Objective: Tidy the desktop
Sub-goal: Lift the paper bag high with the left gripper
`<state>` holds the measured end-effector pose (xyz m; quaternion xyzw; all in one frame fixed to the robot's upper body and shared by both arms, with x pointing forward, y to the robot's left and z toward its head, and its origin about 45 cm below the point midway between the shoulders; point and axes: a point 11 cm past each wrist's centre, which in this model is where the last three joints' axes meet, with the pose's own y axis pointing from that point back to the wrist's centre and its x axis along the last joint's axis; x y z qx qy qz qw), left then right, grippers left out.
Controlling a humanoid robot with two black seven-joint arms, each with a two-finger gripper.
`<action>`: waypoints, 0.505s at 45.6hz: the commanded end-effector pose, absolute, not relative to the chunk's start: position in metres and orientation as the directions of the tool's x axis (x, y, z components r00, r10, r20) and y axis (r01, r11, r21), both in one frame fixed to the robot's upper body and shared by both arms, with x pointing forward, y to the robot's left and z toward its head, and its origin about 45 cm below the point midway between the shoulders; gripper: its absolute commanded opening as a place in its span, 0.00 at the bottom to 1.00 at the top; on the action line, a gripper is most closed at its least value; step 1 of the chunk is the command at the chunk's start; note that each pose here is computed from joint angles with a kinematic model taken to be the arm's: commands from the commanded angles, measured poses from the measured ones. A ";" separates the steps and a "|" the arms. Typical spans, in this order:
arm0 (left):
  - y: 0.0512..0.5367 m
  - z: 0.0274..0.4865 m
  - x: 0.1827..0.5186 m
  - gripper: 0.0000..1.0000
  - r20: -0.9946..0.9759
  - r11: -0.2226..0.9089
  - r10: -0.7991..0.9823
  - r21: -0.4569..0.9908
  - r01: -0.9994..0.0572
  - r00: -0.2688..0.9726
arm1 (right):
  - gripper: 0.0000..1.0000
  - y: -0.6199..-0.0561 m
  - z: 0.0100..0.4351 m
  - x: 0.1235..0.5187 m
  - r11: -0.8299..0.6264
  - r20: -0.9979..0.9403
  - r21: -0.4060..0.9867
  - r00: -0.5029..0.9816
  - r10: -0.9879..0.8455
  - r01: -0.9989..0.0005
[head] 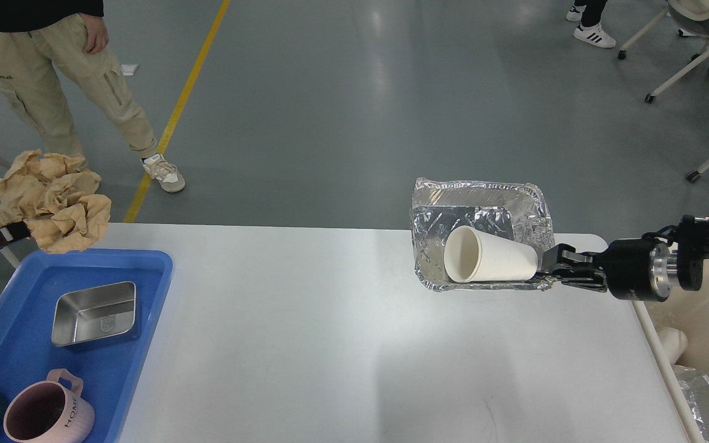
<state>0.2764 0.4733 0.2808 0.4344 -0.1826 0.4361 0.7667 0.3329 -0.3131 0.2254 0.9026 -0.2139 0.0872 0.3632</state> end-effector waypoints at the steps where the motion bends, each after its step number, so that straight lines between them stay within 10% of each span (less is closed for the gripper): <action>1: 0.480 0.288 0.272 0.06 0.663 0.234 0.525 0.491 -0.839 0.534 | 0.00 -0.316 0.227 0.331 -0.643 0.312 0.619 0.892 -0.326 -0.451; 23: 0.453 0.362 0.309 0.06 0.806 0.380 0.330 0.364 -0.850 0.492 | 0.00 -0.309 0.228 0.329 -0.657 0.307 0.613 0.899 -0.312 -0.438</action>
